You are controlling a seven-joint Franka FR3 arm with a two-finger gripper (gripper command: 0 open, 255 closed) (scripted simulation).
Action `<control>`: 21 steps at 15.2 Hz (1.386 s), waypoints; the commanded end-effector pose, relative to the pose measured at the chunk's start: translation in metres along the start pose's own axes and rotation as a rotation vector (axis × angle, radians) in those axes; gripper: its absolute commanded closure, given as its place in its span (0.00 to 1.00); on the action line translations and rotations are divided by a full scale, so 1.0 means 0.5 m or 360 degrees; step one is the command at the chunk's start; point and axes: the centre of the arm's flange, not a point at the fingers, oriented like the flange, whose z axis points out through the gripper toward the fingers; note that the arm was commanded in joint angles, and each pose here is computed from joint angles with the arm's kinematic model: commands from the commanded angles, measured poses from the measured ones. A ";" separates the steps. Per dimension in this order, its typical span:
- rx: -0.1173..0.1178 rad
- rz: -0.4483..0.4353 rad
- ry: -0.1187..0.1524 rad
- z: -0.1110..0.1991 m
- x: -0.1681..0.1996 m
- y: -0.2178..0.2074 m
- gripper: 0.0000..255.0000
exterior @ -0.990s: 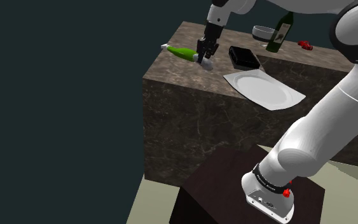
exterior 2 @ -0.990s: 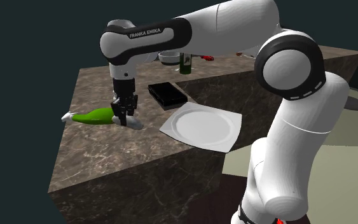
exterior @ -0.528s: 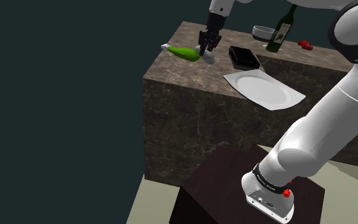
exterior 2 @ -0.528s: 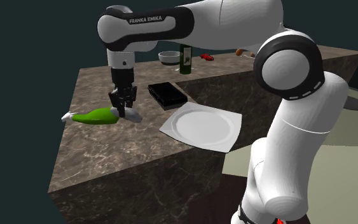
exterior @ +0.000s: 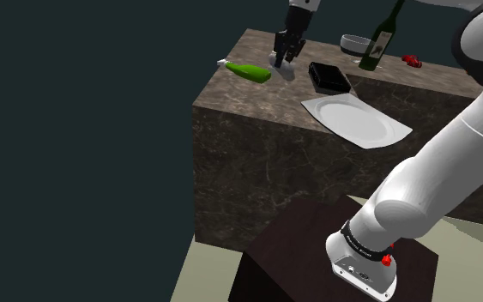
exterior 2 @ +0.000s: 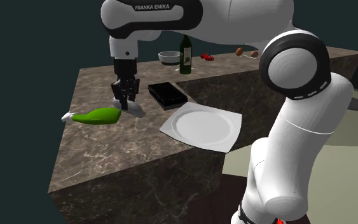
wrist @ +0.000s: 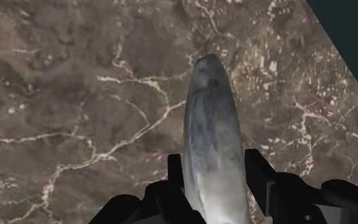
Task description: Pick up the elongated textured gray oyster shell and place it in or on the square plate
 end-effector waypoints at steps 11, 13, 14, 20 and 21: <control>0.0000 0.0000 0.0000 -0.012 -0.296 0.104 1.00; 0.0000 0.0000 0.0000 -0.013 -0.346 0.122 1.00; 0.0000 0.0000 0.0000 -0.014 -0.370 0.130 1.00; 0.0000 0.0000 0.0000 -0.018 -0.536 0.188 1.00; 0.0000 0.0000 0.0000 -0.008 -0.536 0.190 1.00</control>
